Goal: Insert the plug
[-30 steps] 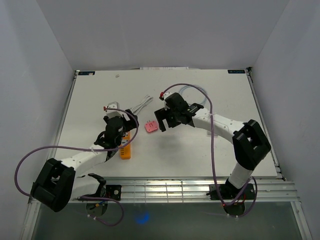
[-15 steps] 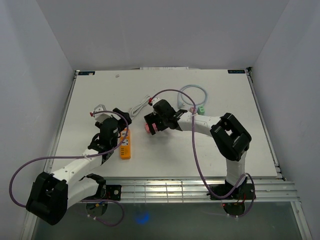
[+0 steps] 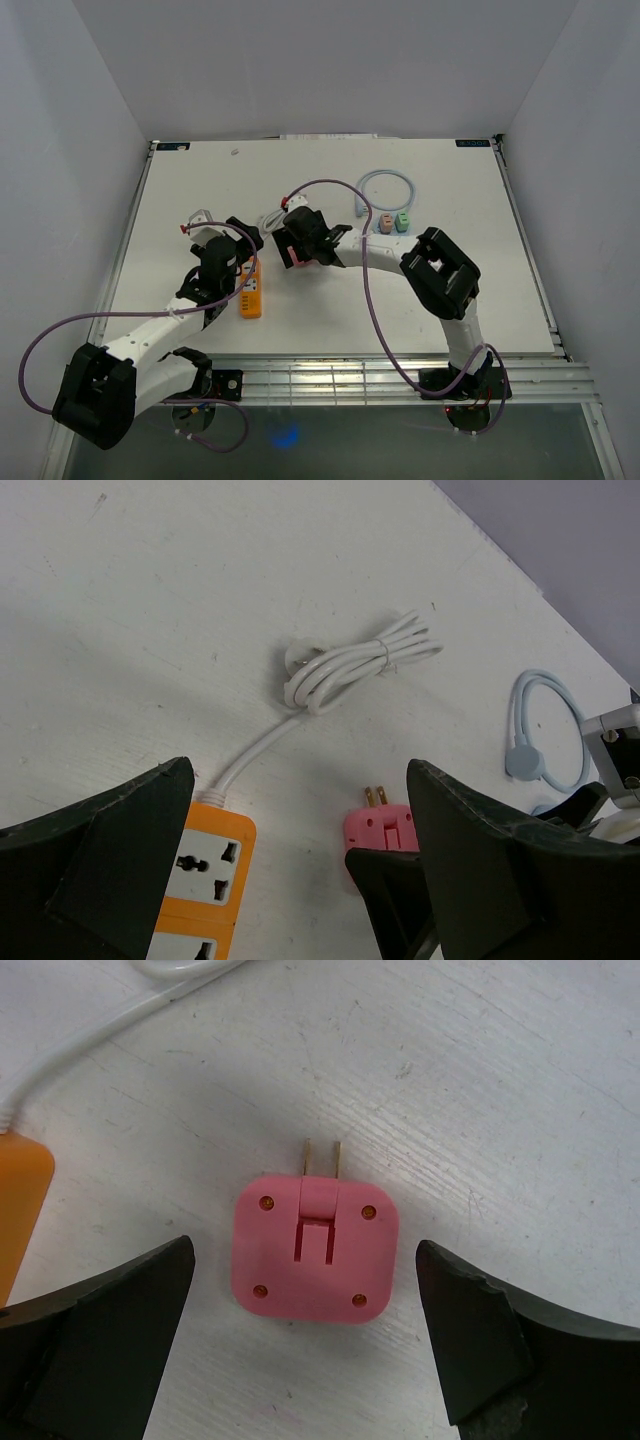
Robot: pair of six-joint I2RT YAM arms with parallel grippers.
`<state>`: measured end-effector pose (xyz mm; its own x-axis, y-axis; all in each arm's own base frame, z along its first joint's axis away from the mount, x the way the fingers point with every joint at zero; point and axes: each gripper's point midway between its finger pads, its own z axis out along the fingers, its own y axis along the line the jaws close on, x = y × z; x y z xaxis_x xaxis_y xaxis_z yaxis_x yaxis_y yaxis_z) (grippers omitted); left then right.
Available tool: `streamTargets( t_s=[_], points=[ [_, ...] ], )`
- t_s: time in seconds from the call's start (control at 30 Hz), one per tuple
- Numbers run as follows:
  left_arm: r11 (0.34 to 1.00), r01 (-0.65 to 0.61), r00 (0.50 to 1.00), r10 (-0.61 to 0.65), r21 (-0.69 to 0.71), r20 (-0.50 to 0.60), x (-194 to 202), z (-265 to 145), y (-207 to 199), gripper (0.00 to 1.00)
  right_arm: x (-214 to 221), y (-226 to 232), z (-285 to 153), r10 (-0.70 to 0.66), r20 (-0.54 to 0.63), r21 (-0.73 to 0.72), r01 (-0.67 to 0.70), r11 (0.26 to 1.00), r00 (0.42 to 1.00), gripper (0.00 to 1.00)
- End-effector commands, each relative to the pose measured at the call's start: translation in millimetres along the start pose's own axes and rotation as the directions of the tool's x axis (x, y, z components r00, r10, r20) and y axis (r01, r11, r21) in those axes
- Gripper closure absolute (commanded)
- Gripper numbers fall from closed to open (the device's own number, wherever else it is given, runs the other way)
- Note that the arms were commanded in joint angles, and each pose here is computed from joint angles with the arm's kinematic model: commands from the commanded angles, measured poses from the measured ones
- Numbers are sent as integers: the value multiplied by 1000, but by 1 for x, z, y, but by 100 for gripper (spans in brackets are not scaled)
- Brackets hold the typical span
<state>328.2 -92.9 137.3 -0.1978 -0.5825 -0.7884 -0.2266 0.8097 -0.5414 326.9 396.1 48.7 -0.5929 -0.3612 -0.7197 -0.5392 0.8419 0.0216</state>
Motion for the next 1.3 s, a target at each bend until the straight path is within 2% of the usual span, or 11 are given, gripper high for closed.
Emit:
streamTargets(
  t_s=[0.0, 0.17, 0.37, 0.47, 0.5, 0.57, 0.7, 0.77, 0.9, 1.07, 1.27],
  points=[
    [1000, -1, 1000, 1, 9, 3, -3, -2, -2, 2, -7, -3, 6, 31, 25, 53, -32, 998, 999, 3],
    [1000, -4, 1000, 4, 23, -4, -3, -2, -6, 2, 7, -8, 8, 23, 3, 71, -23, 997, 1000, 1],
    [999, -8, 1000, 8, 36, -10, -3, -2, -8, 2, 7, -6, 8, 2, 8, 49, -3, 999, 1000, 29],
    [998, -16, 999, 18, 63, -32, 1, -2, -14, 2, -3, -2, -7, -2, 58, 1, 2, 1000, 998, 59],
    [996, -27, 999, 30, 89, -33, 0, -1, -20, 2, 14, -5, -11, -38, 39, -10, 39, 999, 999, 62],
    [987, -46, 994, 61, 155, -90, 11, -1, -33, 2, -9, -2, -34, -41, 161, -65, 52, 997, 986, 64],
    [939, -74, 975, 139, 336, -173, 29, -4, -68, 2, 8, 6, -67, -154, 276, -197, 212, 957, 949, 68],
    [893, -93, 955, 205, 439, -216, 42, -7, -85, 2, 22, 2, -80, -190, 296, -210, 258, 943, 936, 68],
    [735, -16, 912, 288, 678, -291, 63, -36, -125, 2, 36, 0, -97, -226, 344, -238, 317, 918, 911, 71],
    [623, 86, 877, 323, 778, -355, 78, -56, -144, 2, 36, -2, -113, -218, 399, -243, 332, 912, 891, 71],
    [602, 193, 817, 338, 775, -466, 100, -58, -147, 2, 25, -12, -119, -217, 426, -189, 321, 928, 878, 72]
  ],
)
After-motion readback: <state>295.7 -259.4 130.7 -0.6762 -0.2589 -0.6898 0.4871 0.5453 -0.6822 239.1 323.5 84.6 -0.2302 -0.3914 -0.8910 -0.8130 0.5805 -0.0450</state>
